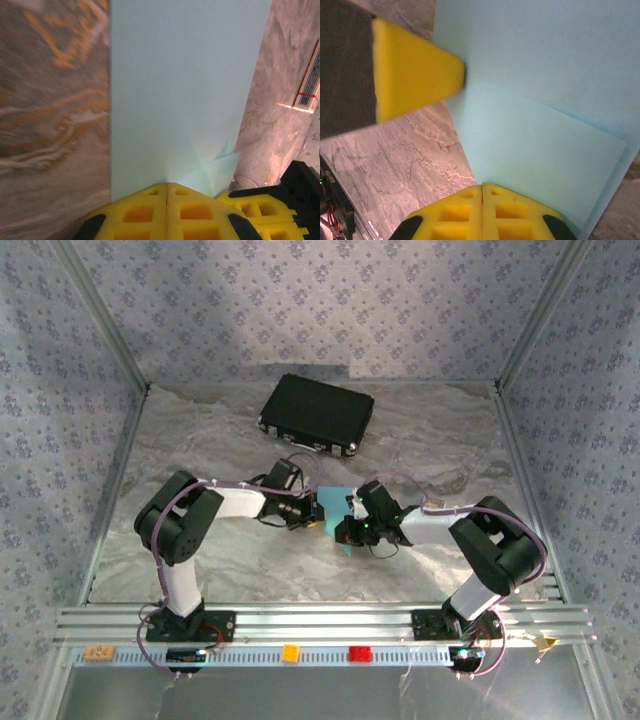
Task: Fold a paper plane with a square sheet of paper (pick it up from the middle)
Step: Third fold the triangle at the center of the table, then fourth fold the wing at the center of the table.
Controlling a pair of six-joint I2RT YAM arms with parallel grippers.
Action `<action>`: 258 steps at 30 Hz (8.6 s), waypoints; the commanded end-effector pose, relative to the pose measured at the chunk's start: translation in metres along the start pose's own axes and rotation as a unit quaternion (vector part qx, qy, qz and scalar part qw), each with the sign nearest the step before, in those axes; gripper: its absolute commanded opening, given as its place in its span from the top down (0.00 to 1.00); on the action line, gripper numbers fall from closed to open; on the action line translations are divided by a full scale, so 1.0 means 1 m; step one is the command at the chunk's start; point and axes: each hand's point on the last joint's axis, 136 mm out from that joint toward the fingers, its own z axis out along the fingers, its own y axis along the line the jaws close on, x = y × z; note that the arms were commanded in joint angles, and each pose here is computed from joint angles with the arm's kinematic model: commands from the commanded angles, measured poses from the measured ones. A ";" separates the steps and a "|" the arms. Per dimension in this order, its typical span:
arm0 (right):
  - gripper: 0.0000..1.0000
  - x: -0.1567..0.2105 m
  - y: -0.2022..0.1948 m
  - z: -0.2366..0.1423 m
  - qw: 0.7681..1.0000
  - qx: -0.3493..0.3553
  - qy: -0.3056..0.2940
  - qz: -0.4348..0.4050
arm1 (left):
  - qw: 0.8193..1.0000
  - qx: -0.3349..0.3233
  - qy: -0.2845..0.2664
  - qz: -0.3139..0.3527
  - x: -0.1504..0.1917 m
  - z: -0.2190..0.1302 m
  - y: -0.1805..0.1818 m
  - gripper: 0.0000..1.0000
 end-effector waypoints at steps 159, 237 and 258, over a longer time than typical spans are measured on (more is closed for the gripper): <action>0.88 -0.045 -0.014 -0.036 0.993 0.020 -0.119 -0.005 | 0.998 0.024 -0.063 -0.018 -0.007 -0.045 0.004 0.59; 0.52 0.003 0.019 -0.028 0.837 0.221 -0.205 -0.457 | 0.994 0.085 -0.065 -0.026 -0.019 -0.031 -0.040 0.87; 0.74 0.002 0.002 -0.024 0.824 0.268 -0.196 -0.458 | 0.994 0.080 -0.067 -0.023 -0.020 -0.033 -0.042 0.85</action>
